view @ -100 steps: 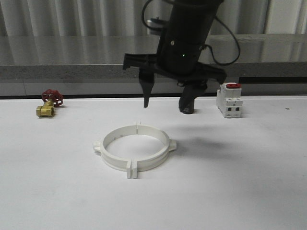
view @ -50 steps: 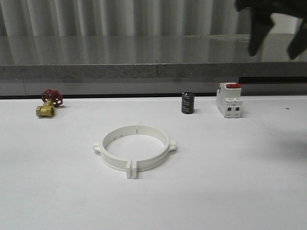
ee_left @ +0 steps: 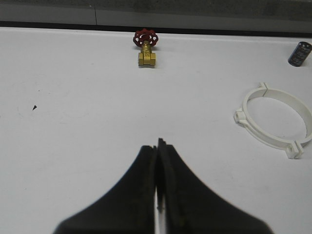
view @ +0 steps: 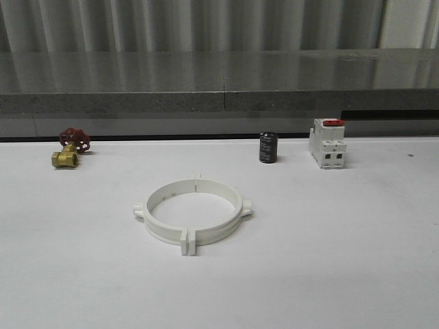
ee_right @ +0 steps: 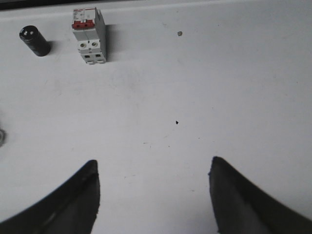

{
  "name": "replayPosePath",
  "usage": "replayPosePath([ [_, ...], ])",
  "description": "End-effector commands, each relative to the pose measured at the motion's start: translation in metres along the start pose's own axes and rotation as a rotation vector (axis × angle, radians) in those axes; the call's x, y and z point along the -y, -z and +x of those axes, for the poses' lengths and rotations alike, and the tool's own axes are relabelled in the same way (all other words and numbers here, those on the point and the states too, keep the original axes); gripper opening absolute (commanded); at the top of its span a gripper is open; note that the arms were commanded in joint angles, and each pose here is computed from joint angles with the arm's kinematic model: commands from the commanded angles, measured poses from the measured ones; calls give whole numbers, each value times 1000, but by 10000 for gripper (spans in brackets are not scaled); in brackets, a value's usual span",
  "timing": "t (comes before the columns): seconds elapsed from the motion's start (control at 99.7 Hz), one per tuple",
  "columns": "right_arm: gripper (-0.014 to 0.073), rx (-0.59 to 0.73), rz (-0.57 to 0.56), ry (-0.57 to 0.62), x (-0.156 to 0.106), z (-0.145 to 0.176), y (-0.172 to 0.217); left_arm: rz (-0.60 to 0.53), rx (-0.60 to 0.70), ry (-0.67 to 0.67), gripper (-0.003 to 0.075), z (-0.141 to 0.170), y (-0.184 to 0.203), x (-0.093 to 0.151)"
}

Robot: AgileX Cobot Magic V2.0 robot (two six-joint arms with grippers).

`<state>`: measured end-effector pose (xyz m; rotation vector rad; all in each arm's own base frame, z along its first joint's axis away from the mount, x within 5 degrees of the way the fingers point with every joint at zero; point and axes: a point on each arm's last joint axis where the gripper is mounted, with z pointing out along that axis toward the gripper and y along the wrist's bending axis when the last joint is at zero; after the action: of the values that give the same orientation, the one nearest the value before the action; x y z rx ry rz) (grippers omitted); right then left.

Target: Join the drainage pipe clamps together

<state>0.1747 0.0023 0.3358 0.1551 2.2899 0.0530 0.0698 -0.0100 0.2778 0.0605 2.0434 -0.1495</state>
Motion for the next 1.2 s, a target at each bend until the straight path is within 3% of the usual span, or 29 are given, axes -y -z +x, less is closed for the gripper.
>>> replayPosePath([
  [0.0,402,105,-7,27,2,4,18,14,90,17,-21,-13,4,2],
  [0.251,-73,229,-24,44,7,31,44,14,90,17,-21,-13,4,2],
  [1.193,-67,236,-23,46,8,39,43,14,90,17,-21,-13,4,2],
])
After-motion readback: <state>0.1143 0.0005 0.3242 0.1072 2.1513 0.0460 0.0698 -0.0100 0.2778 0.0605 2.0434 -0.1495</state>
